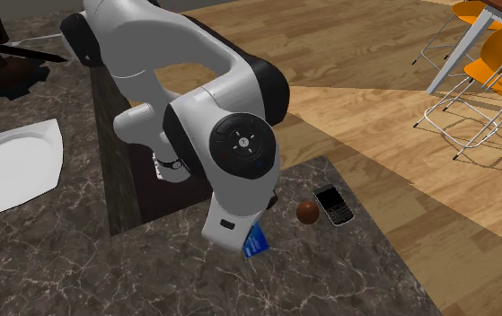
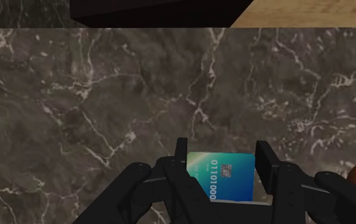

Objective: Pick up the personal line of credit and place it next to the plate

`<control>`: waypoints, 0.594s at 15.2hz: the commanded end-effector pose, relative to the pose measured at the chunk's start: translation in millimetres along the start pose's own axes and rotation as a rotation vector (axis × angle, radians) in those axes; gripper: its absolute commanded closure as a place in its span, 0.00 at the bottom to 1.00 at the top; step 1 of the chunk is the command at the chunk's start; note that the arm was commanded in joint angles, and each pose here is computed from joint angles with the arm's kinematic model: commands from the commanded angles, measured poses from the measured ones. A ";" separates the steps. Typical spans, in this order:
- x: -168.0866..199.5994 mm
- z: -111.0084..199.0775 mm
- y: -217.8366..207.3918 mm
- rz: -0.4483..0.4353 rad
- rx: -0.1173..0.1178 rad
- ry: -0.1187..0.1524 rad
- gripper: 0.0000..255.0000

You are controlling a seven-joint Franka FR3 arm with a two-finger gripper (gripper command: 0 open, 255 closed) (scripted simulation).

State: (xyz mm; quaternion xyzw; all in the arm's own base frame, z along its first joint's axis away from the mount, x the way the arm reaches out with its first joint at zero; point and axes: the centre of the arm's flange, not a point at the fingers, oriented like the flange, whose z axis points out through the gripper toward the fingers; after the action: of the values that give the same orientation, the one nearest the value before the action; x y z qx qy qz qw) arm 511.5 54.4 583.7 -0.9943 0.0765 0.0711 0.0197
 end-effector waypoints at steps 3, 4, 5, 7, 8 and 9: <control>-3.5 -20.9 -0.8 0.000 0.000 -0.001 1.00; -4.3 -26.1 -0.9 0.000 0.000 -0.001 1.00; -5.1 -31.3 -1.1 0.000 0.000 -0.001 1.00; -6.4 -40.5 -1.3 0.000 0.000 -0.001 1.00; -14.9 -39.6 8.7 0.000 0.000 -0.001 1.00; -23.4 -38.7 18.8 0.000 0.000 -0.001 1.00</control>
State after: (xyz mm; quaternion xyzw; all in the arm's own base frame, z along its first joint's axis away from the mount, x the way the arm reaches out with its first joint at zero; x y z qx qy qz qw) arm 497.2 44.0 624.8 -0.9943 0.0768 0.0714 0.0196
